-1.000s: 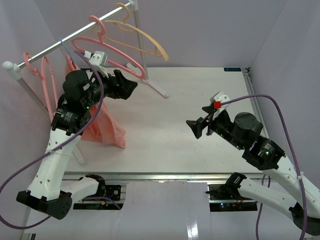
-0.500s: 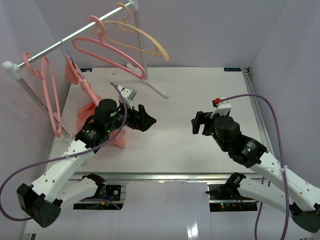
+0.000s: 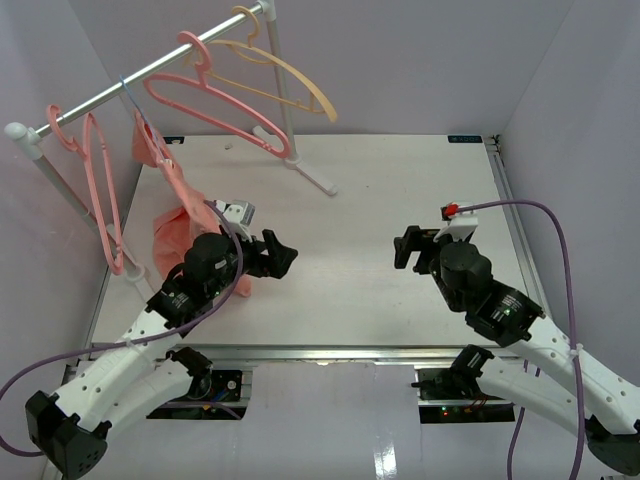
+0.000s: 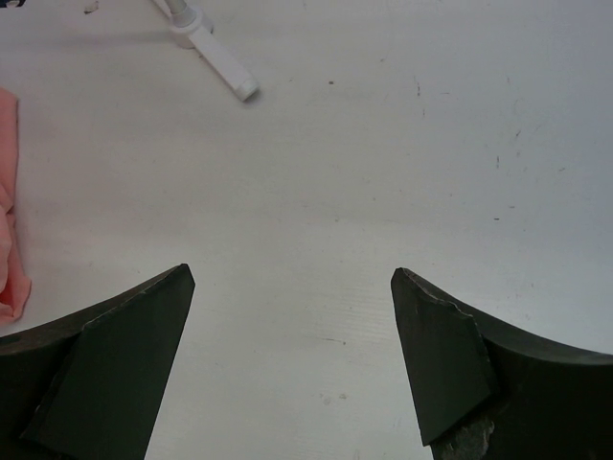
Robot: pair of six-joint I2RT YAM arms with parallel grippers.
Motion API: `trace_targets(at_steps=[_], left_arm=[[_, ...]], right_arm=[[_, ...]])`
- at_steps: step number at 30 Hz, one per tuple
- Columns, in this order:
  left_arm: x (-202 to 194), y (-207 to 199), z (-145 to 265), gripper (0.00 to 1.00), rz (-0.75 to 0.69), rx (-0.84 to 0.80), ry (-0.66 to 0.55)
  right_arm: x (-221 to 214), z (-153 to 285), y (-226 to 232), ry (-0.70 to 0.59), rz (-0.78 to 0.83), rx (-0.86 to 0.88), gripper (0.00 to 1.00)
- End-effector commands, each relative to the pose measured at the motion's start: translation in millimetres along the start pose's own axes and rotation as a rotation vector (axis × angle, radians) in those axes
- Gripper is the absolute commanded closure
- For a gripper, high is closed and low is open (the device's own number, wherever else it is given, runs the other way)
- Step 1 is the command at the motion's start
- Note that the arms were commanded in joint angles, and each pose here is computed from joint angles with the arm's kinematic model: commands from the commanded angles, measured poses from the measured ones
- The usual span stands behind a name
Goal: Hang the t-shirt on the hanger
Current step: Reset both arms
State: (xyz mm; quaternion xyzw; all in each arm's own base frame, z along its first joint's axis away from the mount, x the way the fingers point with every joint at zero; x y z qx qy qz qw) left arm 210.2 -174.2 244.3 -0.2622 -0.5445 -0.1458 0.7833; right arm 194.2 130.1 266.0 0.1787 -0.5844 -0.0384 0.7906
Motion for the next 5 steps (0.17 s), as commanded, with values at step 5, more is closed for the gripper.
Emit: trace_targets(at_steps=[5], left_arm=[[10.4, -8.9, 1.5, 0.02, -0.017, -0.038, -0.073]], right_arm=[[3.1, -4.0, 5.9, -0.021, 0.003, 0.020, 0.10]])
Point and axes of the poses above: each gripper's point midway between its finger pads, its own z axis back along the fingers, its own y axis along the line the jaws close on, x = y × z, the point moved 4 cm from there along z, back along the fingers, and after that the axes turned 9 degrees about -z, right-handed, at the moved point
